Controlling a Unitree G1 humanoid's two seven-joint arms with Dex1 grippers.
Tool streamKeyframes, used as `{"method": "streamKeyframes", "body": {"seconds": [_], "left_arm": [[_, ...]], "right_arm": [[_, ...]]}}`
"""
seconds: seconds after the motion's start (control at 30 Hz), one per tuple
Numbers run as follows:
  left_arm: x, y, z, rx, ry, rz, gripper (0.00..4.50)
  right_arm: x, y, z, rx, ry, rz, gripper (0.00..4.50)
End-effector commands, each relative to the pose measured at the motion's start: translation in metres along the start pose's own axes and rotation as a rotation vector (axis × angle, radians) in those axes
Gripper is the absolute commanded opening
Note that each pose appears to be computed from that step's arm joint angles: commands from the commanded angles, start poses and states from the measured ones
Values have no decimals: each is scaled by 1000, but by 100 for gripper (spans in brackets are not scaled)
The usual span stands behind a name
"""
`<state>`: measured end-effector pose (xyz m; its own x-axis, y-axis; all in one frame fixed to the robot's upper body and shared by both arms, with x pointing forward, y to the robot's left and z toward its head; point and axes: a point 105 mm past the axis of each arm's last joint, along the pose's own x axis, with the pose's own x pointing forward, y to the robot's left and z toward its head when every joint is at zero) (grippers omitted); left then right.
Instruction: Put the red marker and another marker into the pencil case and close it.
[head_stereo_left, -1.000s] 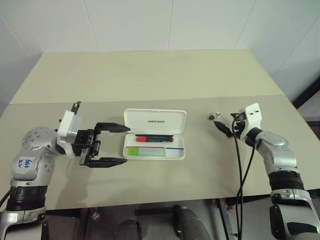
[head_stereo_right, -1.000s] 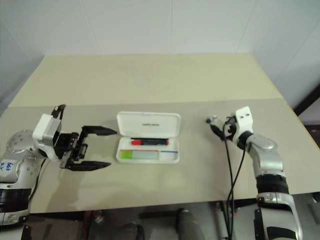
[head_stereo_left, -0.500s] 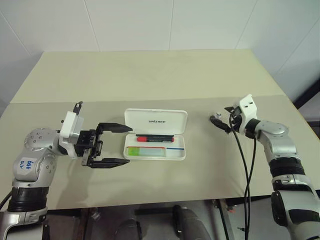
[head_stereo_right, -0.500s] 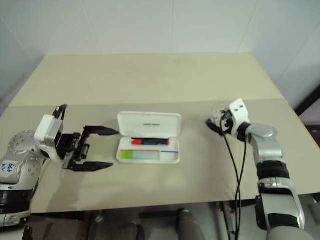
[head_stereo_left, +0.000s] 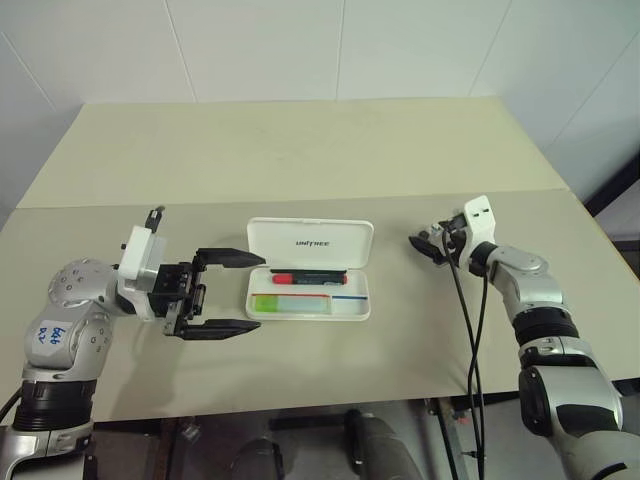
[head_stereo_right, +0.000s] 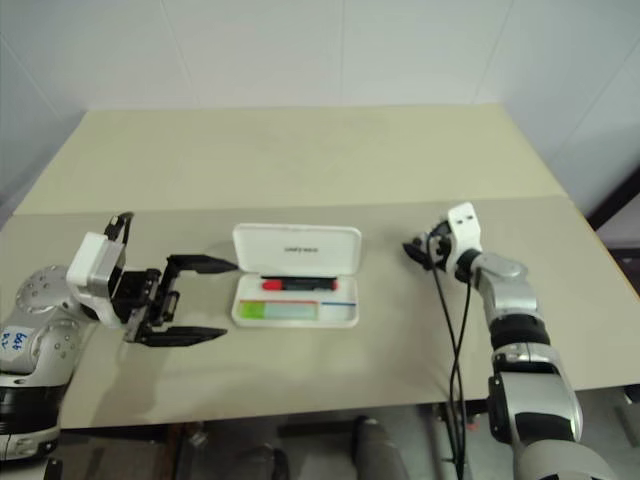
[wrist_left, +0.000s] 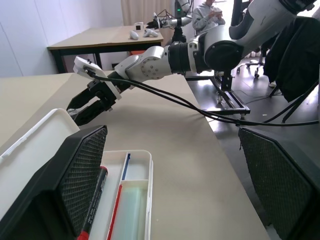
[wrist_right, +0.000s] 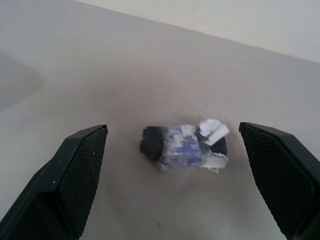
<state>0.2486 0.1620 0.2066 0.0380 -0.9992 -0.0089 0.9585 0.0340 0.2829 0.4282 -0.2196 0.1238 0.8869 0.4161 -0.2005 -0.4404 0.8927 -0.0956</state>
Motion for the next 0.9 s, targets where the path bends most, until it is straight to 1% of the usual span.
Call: {"method": "streamKeyframes", "body": {"seconds": [0.03,0.2,0.27,0.3,0.33,0.6,0.73,0.9], "left_arm": [[-4,-1,10,41,-3,13,448],[-4,0,10,43,-4,18,448],[-2,1,10,43,-8,16,450],[-2,1,9,43,-9,15,450],[-1,1,9,44,-10,15,450],[0,3,9,44,-13,10,450],[1,4,9,43,-19,2,450],[3,5,9,44,-26,-7,450]], "right_arm": [[-3,-9,11,34,-39,-42,450],[-6,-11,4,58,-29,-57,450],[-6,-10,1,67,-23,-64,409],[-6,-10,1,70,-23,-68,386],[-6,-9,1,76,-27,-66,354],[-11,3,10,73,-70,-12,66],[-17,9,15,54,-88,11,66],[-19,9,16,31,-88,11,66]]}}
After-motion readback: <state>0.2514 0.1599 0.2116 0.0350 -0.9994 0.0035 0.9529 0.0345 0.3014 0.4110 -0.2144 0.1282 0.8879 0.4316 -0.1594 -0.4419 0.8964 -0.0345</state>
